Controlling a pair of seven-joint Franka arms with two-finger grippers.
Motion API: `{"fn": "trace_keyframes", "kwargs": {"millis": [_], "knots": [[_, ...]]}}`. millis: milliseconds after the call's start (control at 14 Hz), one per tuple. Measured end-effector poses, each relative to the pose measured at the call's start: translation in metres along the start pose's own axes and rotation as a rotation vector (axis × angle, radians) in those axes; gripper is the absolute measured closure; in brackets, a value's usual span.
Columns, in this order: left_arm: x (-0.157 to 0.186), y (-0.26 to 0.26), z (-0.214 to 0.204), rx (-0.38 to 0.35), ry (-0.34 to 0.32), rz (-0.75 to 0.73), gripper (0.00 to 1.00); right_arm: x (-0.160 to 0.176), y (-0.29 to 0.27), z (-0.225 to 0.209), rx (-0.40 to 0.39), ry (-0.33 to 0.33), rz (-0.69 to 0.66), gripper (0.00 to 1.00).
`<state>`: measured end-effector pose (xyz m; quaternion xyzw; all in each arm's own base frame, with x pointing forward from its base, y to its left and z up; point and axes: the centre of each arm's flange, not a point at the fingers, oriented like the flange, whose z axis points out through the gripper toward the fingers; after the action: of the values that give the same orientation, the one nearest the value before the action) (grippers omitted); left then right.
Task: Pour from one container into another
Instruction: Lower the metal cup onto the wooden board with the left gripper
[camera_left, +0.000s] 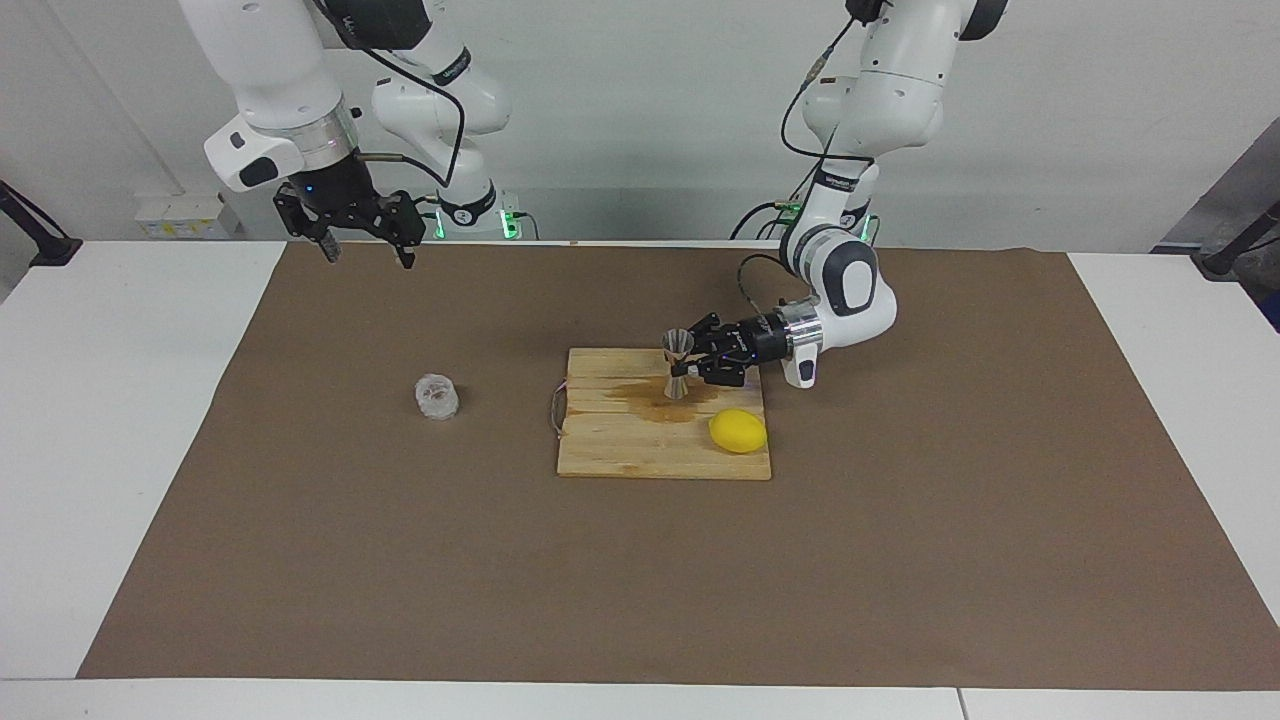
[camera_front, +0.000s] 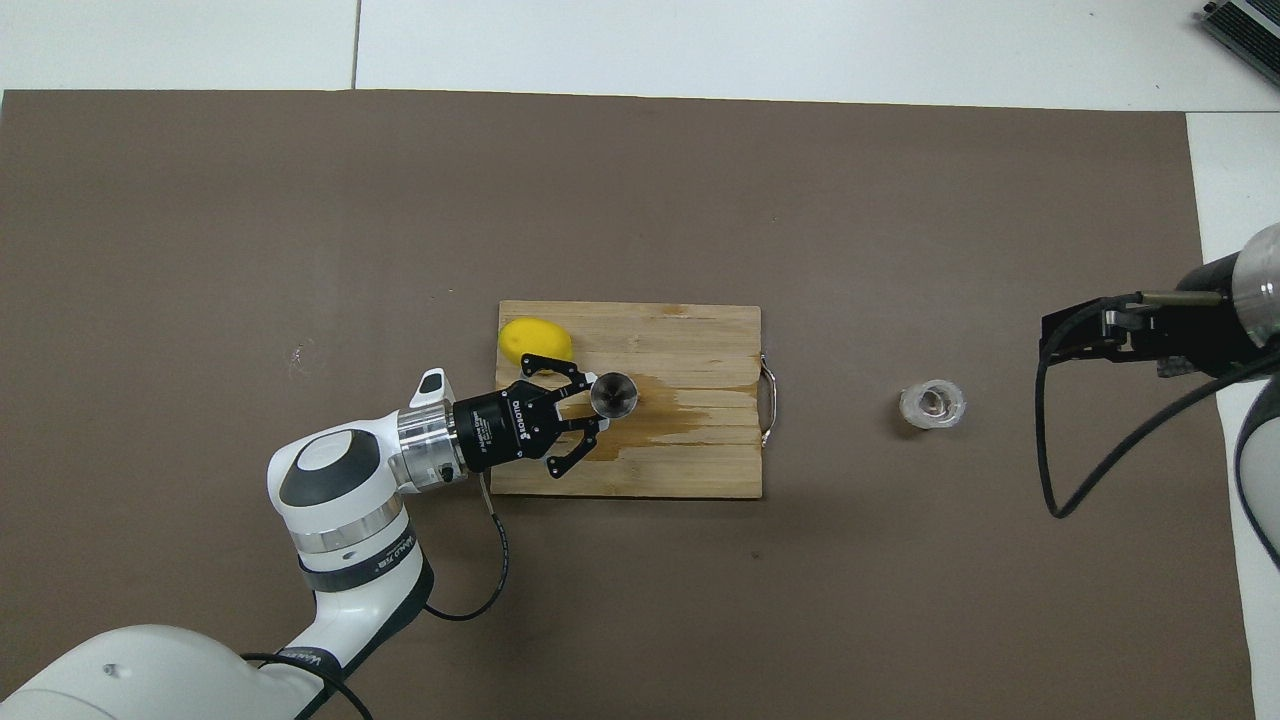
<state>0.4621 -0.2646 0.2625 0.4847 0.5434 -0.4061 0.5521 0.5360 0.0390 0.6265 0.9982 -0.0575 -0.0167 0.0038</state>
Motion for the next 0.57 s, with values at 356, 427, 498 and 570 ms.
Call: {"fn": "trace_keyframes", "kwargs": {"millis": [356, 427, 498, 570], "knots": [[0.009, -0.012, 0.003, -0.023, -0.002, -0.006, 0.7, 0.0, 0.0, 0.0, 0.0, 0.0, 0.0, 0.0], [0.01, -0.014, 0.004, -0.022, -0.001, -0.006, 0.7, 0.0, 0.0, 0.0, 0.0, 0.0, 0.0, 0.0], [0.011, -0.016, 0.005, -0.021, 0.001, -0.005, 0.7, 0.0, 0.0, 0.0, 0.0, 0.0, 0.0, 0.0], [0.012, -0.018, 0.006, -0.021, 0.004, -0.007, 0.7, 0.0, 0.0, 0.0, 0.0, 0.0, 0.0, 0.0]]}}
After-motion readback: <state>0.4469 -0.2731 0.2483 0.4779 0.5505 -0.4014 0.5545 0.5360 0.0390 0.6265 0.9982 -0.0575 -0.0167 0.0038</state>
